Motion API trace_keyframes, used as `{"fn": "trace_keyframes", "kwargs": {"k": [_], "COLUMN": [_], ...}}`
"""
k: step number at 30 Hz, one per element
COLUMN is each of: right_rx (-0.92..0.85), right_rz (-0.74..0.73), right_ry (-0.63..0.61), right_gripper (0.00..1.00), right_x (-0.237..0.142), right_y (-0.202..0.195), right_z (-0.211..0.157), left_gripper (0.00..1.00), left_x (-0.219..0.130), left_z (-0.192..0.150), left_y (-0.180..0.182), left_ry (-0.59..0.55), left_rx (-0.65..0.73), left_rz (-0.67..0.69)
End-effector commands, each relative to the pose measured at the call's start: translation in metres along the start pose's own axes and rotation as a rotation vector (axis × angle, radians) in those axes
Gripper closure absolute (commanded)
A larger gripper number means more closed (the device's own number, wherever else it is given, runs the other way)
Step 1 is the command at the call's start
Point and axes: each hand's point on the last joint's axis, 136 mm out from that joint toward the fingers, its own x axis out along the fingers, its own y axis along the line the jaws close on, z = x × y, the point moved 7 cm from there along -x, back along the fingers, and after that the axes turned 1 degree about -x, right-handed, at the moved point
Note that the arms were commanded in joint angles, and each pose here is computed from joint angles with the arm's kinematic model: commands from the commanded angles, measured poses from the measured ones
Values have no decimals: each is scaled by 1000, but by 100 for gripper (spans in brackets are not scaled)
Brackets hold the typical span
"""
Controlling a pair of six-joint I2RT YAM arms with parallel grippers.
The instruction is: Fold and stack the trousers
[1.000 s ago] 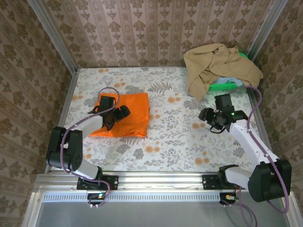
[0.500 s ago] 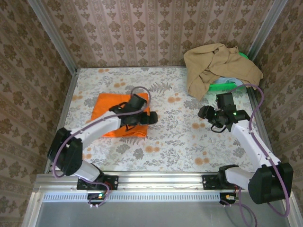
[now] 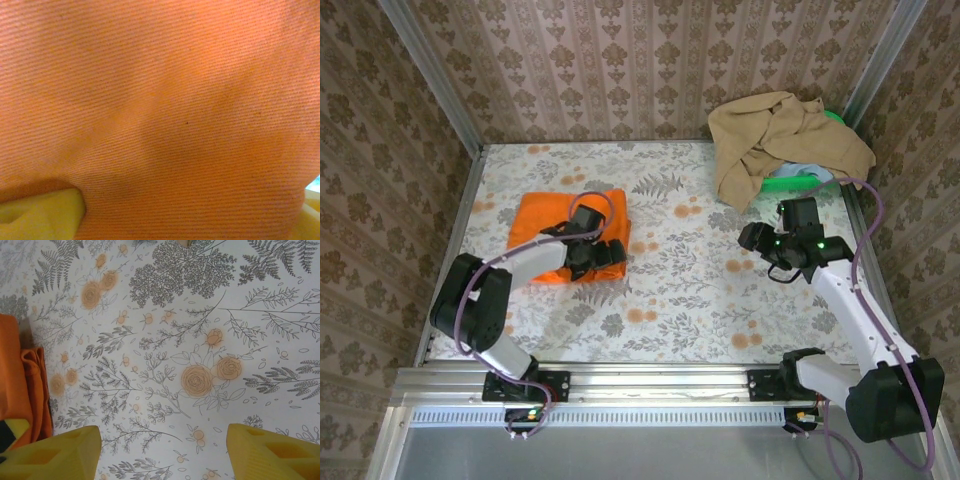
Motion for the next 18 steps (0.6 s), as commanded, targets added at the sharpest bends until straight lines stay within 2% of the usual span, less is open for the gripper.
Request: {"fn": "trace_keyframes", "kwargs": {"k": [1, 7, 12, 15, 18], "right_rx": [-1, 9, 7, 6, 2], "right_rz": [14, 33, 48, 57, 59], "right_ry": [-18, -41, -52, -62, -70], "right_gripper": [31, 31, 31, 31, 31], "right_x": [-6, -12, -18, -23, -25], "right_y": [2, 4, 5, 6, 6], "right_z": [2, 8, 12, 14, 15], "left_gripper": [12, 14, 12, 10, 7], "left_x": [34, 19, -17, -41, -68], "left_z": [7, 69, 107, 119, 112], "left_y": [56, 51, 52, 58, 50], "left_ry": [122, 113, 58, 30, -5], "left_rx": [-26, 71, 138, 135, 141], "left_rz": [112, 134, 175, 173, 165]}}
